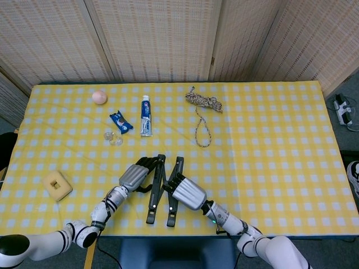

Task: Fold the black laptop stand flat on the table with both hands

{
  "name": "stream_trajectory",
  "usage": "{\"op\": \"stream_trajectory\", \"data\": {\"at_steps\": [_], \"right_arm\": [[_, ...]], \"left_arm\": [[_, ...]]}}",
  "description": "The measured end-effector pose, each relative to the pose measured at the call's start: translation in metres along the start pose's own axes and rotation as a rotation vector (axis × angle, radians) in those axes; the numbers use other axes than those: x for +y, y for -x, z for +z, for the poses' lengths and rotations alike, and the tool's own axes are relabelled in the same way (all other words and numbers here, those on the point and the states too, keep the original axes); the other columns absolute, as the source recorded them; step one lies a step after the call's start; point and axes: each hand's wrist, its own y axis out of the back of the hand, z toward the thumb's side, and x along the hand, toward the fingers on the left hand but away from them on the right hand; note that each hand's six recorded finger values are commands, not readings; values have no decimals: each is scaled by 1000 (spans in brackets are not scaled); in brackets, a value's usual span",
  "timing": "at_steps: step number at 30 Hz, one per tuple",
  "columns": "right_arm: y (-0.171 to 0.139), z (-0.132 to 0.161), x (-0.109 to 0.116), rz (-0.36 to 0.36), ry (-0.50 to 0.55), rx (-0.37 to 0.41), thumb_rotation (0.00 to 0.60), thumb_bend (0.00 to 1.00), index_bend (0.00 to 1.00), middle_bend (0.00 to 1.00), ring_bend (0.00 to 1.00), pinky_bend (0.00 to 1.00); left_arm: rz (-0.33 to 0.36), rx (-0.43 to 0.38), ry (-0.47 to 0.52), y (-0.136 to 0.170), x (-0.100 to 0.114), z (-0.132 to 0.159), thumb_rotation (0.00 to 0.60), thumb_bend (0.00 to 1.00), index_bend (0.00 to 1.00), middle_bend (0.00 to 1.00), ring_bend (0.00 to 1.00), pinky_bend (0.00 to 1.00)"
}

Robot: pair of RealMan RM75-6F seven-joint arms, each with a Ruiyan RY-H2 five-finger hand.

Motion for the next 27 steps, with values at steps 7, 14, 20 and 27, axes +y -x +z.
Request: {"op": "stream_trajectory", "data": {"at_steps": [7, 14, 20, 27], "right_arm": [[-4, -7, 10, -5, 30, 14, 600, 155, 214, 345, 379, 434], [1, -8, 29, 75, 112, 63, 600, 155, 45, 176, 218, 206], [9, -2, 38, 308, 169, 124, 600, 154, 0, 43, 76, 37], [28, -11, 42, 530, 49, 202, 600, 155, 0, 38, 71, 36]], "left_arm": [[41, 16, 12, 10, 17, -10, 600, 237, 52, 31, 0, 0], [96, 27, 28, 29, 43, -20, 600, 237, 49, 28, 0, 0], [123, 46, 23, 45, 56, -33, 600, 237, 49, 16, 0, 0], [133, 73, 46, 55, 62, -45, 600, 237, 49, 15, 0, 0]]}}
